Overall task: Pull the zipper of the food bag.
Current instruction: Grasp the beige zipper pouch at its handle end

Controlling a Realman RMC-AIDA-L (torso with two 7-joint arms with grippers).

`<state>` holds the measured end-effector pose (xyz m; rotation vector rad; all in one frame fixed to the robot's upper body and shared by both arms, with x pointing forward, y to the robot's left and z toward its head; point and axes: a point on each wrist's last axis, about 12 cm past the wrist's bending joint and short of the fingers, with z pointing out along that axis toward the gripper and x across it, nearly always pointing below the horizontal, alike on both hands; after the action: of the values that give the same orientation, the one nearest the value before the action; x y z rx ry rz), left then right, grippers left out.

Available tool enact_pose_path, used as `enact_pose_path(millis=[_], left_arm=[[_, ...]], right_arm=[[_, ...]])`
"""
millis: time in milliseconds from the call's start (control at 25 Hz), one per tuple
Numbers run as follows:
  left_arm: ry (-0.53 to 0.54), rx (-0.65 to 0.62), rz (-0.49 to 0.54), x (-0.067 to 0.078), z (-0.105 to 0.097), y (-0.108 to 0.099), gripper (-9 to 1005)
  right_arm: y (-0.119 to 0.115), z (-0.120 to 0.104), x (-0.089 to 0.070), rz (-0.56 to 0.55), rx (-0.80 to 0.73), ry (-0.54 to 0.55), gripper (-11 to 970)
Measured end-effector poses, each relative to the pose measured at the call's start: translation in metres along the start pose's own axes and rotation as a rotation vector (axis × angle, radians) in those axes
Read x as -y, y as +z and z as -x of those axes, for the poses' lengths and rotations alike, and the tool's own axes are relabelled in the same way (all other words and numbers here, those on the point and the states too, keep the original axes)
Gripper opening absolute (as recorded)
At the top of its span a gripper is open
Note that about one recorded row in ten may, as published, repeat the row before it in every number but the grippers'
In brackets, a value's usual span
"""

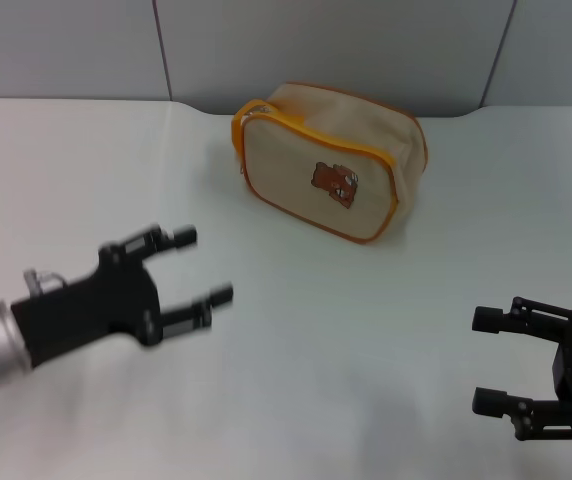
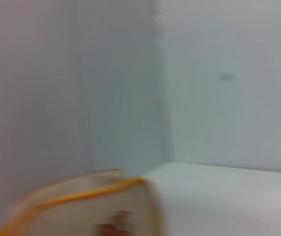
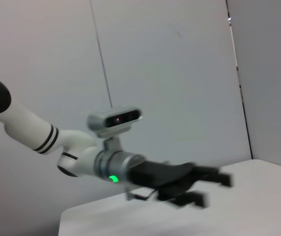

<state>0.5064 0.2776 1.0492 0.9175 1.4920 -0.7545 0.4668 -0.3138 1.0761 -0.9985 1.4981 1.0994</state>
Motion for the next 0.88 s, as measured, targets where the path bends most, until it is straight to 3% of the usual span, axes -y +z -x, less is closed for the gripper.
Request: enact_pose_path(millis=[200,520,880], left_arm=[[-0.002,-0.030,0.191,-0.032,0.004,0.036,774],[0.082,-0.176,0.298,-0.065,0.023,0.112,761],[0.187,-0.254,0.354,-0.077,0.036,0.140,747]], right_arm=[[0.000,0.000,-0.001,0.000,0.001,0.002,834],[0.003,-0.001,-0.002,0.003,0.007,0.005,833],[0.003,-0.003,-0.004,0.001,0.008,0.003,833]])
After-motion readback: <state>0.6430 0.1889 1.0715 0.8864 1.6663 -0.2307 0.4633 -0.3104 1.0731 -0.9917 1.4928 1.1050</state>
